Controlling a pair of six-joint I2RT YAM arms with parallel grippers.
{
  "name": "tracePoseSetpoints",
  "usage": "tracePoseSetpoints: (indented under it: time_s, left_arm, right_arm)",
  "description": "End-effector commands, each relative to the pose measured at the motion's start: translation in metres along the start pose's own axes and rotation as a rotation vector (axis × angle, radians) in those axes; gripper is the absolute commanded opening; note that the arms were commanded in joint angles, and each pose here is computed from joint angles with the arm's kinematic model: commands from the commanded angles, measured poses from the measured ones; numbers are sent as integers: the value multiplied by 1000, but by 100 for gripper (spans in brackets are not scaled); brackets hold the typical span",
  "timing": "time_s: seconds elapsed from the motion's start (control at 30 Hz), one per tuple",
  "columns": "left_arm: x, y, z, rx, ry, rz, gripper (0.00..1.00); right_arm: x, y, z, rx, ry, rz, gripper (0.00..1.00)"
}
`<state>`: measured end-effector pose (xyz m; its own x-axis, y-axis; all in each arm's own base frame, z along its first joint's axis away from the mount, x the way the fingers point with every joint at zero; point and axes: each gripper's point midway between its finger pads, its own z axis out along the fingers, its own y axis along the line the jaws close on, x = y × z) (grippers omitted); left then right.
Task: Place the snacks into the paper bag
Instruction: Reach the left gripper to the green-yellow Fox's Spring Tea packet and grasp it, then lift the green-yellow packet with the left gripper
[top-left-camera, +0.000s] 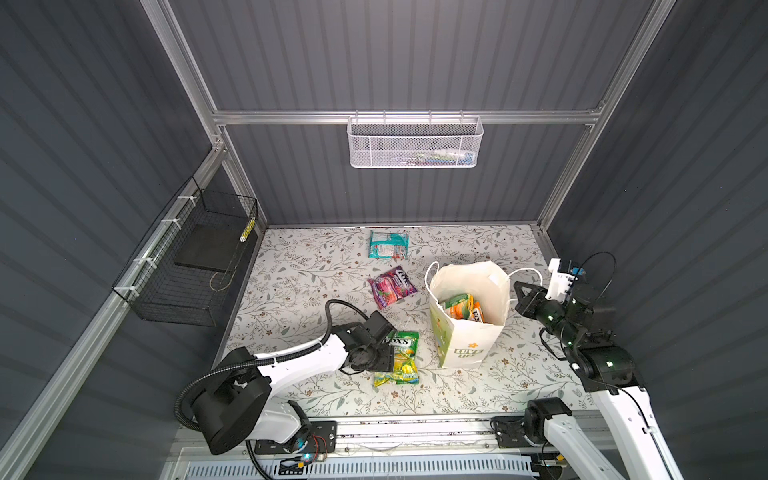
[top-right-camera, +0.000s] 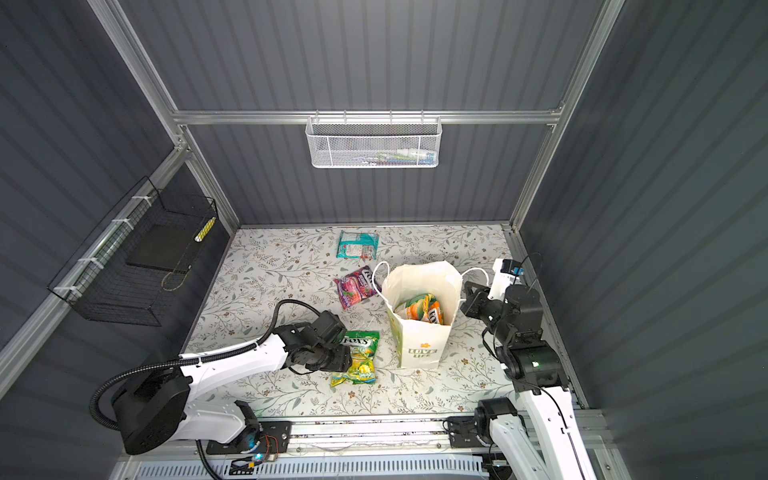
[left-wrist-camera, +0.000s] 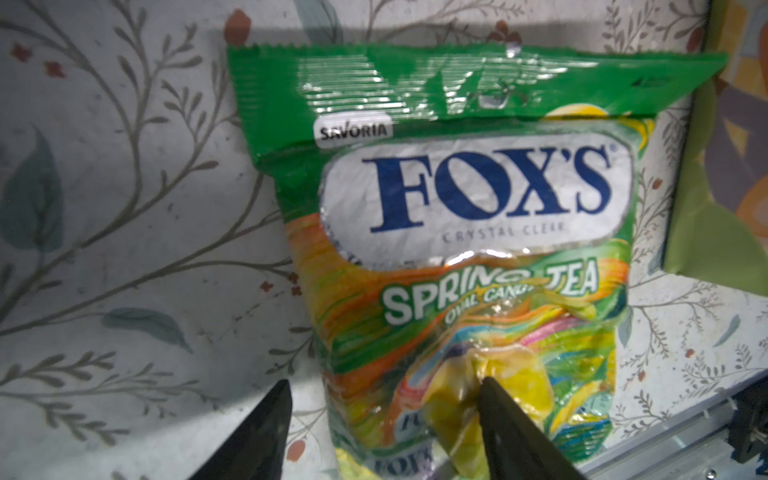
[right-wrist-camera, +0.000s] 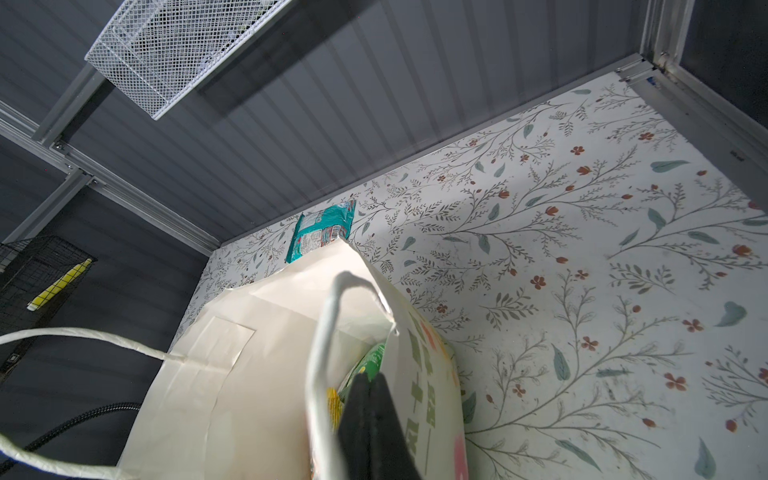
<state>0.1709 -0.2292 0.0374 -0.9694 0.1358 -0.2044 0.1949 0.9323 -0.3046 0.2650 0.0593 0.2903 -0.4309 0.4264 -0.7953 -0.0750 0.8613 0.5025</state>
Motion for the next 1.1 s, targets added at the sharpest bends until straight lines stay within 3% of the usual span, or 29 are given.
tracePoseSetpoints:
  time_s: [0.0,0.27,0.47,0.63,0.87,1.07]
  left_arm:
    - [6,-1,7,40,22,-3,66]
    - [10,2,13,63,16,-44,49]
    - [9,5,11,46,0,-72,25]
    - [3,-7,-5,122,-45,-95,11]
    - [-16,-14,-46,213,-235,-126,0]
    - [-34,-9,-86,153,-341,-92,0]
  right_arm:
    - [8,-1,3,-8,25,8,0]
    - [9,0,3,-18,32,7,0]
    - [9,1,3,-24,34,5,0]
    - [10,7,1,-56,41,9,0]
    - [14,9,4,-75,56,20,0]
    - [14,6,6,-57,54,16,0]
